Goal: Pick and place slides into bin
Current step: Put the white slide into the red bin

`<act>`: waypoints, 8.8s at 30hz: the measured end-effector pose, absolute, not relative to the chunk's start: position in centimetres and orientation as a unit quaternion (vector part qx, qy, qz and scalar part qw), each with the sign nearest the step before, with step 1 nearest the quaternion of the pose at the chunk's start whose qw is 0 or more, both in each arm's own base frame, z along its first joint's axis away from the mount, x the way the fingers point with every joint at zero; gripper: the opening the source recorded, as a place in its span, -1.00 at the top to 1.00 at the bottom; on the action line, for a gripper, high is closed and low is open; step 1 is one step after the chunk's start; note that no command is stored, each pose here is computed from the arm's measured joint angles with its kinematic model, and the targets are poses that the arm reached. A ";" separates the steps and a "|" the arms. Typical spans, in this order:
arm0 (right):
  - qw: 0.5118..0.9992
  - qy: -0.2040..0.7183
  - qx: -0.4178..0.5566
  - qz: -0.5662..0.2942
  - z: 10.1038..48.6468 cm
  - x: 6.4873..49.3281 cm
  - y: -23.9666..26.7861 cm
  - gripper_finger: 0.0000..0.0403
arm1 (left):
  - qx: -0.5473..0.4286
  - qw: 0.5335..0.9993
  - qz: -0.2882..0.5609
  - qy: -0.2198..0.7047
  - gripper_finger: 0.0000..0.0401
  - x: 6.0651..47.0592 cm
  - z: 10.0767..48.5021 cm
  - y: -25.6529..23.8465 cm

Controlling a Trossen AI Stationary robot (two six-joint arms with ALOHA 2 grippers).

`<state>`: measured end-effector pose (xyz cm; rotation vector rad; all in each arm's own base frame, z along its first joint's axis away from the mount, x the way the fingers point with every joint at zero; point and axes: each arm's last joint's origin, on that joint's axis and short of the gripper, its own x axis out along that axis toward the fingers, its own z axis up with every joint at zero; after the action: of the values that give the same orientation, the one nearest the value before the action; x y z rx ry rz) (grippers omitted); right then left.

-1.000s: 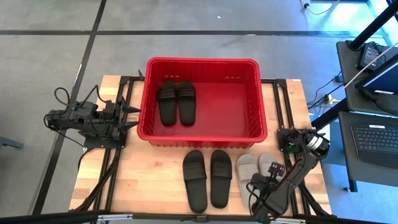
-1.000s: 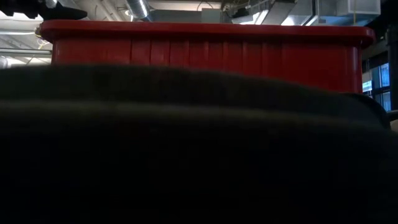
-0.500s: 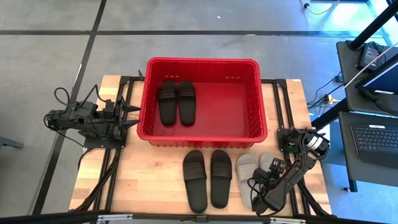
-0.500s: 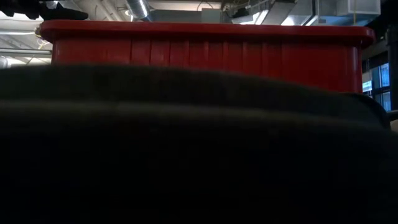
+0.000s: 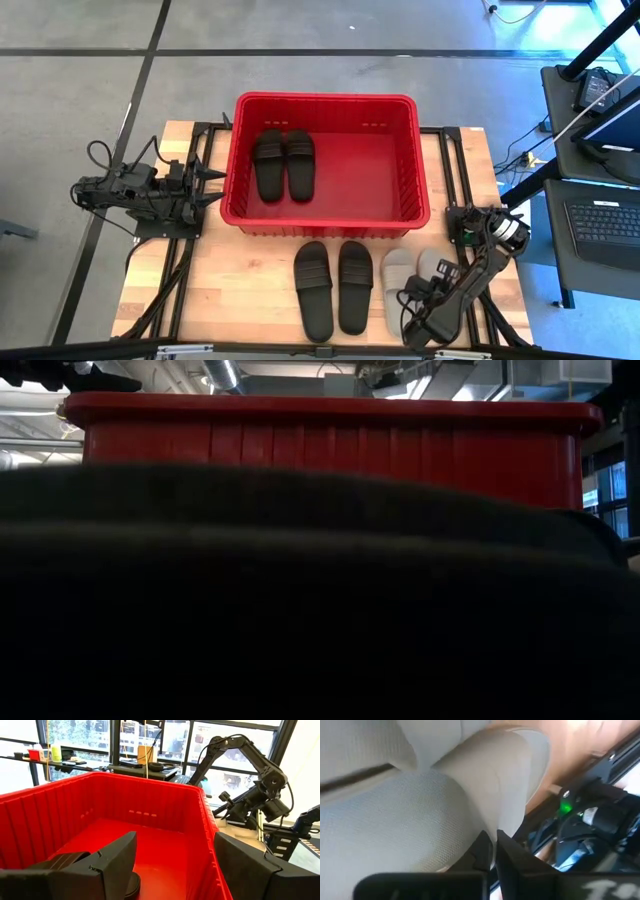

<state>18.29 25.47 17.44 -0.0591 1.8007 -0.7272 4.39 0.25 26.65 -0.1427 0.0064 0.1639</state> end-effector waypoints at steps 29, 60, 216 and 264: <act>0.661 0.673 0.219 -0.251 29.8 21.6 29.7 0.94 | -0.071 0.994 0.083 0.003 -0.30 4.4 26.7 0.3; 0.875 0.338 -0.054 -0.341 42.4 32.9 11.9 0.95 | -0.072 0.994 0.083 0.003 -0.30 4.4 26.7 0.3; 0.634 0.679 -0.133 -0.346 18.8 28.7 -18.4 0.89 | -0.069 0.981 0.179 0.032 -0.30 4.2 25.9 0.8; 0.633 0.738 -0.072 -0.222 18.3 27.4 -17.7 -0.05 | -0.068 0.979 0.190 0.032 -0.30 4.2 25.9 0.9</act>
<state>27.36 -17.66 18.29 -0.1657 1.6881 -0.5084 4.16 0.86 25.89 -0.1379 0.0641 0.3831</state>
